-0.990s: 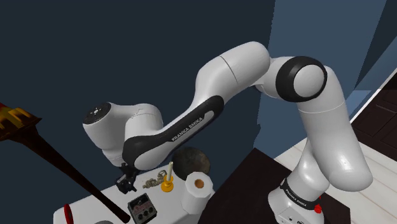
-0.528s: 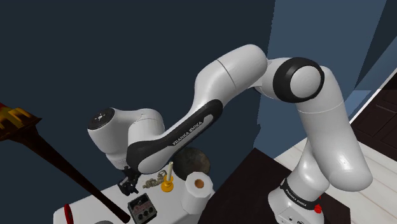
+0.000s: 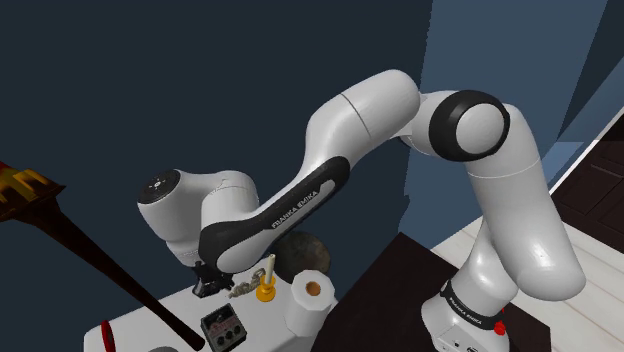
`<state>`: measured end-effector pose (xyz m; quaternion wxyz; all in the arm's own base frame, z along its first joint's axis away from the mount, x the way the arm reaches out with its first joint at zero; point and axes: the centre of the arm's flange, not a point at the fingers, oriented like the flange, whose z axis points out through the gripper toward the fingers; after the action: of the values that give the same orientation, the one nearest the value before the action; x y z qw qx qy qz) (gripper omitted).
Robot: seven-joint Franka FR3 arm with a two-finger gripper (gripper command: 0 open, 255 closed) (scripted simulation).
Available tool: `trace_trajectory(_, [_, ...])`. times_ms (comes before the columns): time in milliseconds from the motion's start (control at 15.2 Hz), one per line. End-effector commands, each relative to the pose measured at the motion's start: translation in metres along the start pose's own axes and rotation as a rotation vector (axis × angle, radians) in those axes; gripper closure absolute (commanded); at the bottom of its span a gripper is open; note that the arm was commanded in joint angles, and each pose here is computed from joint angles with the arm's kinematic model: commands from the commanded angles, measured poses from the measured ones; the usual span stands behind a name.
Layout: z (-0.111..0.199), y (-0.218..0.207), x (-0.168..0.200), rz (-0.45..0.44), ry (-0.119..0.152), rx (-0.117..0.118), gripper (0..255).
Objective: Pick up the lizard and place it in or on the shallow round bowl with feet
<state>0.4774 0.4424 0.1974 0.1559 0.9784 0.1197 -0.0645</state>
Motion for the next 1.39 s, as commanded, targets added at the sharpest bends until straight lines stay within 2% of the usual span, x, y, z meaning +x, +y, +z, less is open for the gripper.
trace_trajectory(0, [0.0,0.0,0.0,0.0,0.0,0.0,255])
trace_trajectory(264, [0.0,0.0,0.0,0.0,0.0,0.0,255])
trace_trajectory(330, [0.0,0.0,0.0,0.0,0.0,0.0,0])
trace_trajectory(594, [-0.021,0.038,-0.086,-0.127,0.312,0.13,0])
trace_trajectory(1122, [0.016,0.032,-0.075,-0.127,0.312,0.13,0])
trace_trajectory(1320, [0.016,0.032,-0.075,-0.127,0.312,0.13,0])
